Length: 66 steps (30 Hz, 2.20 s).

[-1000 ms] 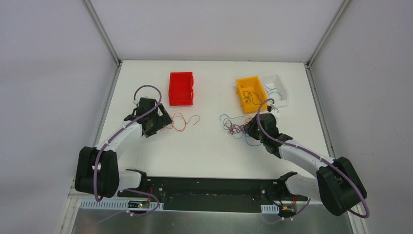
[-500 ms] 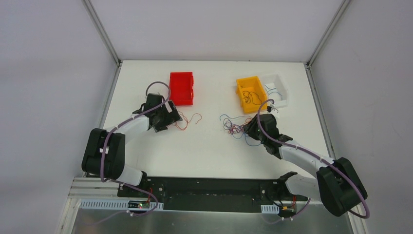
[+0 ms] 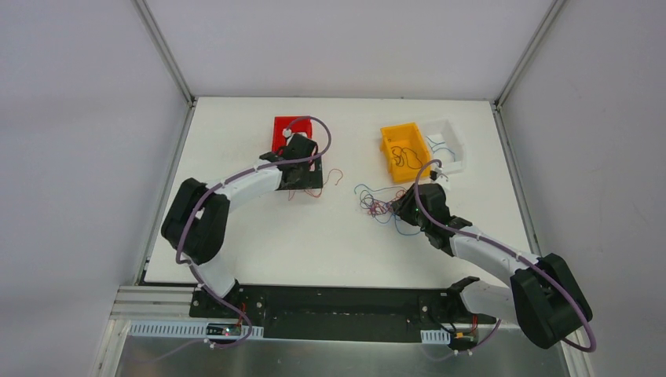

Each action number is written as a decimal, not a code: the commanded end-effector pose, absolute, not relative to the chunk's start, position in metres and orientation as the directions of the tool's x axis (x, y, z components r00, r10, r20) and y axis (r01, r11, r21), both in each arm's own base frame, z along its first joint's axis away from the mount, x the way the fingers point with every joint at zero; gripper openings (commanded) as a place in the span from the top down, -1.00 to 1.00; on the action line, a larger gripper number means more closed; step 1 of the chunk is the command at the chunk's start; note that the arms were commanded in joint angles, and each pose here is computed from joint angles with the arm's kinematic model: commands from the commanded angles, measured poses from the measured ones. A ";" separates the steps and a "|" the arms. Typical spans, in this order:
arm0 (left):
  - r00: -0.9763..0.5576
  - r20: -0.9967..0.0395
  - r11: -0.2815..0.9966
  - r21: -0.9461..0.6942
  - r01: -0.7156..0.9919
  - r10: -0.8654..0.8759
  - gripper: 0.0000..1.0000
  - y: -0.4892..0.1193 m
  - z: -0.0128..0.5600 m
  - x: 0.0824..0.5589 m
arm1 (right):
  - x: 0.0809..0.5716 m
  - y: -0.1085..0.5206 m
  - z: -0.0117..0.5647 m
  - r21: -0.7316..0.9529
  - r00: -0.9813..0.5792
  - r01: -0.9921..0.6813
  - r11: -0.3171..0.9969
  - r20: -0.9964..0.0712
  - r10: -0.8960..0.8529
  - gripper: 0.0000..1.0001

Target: Untangle the cables

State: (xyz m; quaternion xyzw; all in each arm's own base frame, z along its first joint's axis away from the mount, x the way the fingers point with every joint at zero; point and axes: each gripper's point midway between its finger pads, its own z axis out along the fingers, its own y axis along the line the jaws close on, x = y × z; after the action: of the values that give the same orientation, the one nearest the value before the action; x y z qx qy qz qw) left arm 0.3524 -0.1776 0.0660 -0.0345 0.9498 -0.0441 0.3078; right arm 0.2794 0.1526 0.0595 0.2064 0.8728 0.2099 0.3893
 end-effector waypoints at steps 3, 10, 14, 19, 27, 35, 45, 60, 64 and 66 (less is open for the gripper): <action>-0.811 -0.582 0.987 0.155 -0.041 0.058 -0.98 -0.166 0.065 0.365 | 0.286 0.156 0.069 0.549 -0.592 0.167 0.819 -0.609 0.528 0.26; -0.823 -0.565 0.986 0.162 -0.043 0.056 -0.98 -0.185 0.050 0.384 | 0.286 0.156 0.070 0.550 -0.592 0.166 0.819 -0.608 0.529 0.28; -0.842 -0.540 0.994 0.101 -0.043 0.018 -0.98 -0.201 0.040 0.385 | 0.286 0.155 0.070 0.550 -0.590 0.165 0.819 -0.610 0.529 0.28; -0.866 -0.499 0.998 0.049 -0.049 -0.018 -0.65 -0.209 0.027 0.385 | 0.285 0.155 0.072 0.551 -0.585 0.164 0.818 -0.613 0.531 0.28; -0.879 -0.473 0.997 0.017 -0.078 -0.061 1.00 -0.197 0.025 0.374 | 0.285 0.153 0.074 0.553 -0.578 0.162 0.817 -0.618 0.533 0.29; -0.836 -0.547 1.000 -0.007 -0.030 -0.029 1.00 -0.175 0.098 0.348 | 0.285 0.154 0.074 0.555 -0.579 0.160 0.816 -0.617 0.533 0.30; -0.772 -0.633 0.998 -0.018 -0.060 -0.058 1.00 -0.119 0.189 0.315 | 0.284 0.157 0.075 0.565 -0.586 0.152 0.811 -0.610 0.534 0.30; -0.721 -0.689 0.991 0.027 -0.135 -0.080 1.00 -0.082 0.235 0.365 | 0.283 0.157 0.080 0.579 -0.575 0.138 0.804 -0.614 0.541 0.30; -0.720 -0.689 0.988 0.033 -0.149 -0.085 1.00 -0.087 0.233 0.392 | 0.282 0.156 0.081 0.581 -0.571 0.137 0.802 -0.616 0.543 0.30; -0.720 -0.689 0.987 0.047 -0.154 -0.080 1.00 -0.088 0.232 0.407 | 0.283 0.157 0.082 0.582 -0.569 0.135 0.802 -0.617 0.544 0.30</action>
State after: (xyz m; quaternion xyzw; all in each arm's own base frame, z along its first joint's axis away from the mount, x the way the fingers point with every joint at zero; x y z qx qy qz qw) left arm 0.3847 -0.0914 0.2255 -0.0670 0.9295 0.0277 0.3616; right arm 0.2772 0.1552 0.0698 0.2006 0.8642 0.2300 0.3999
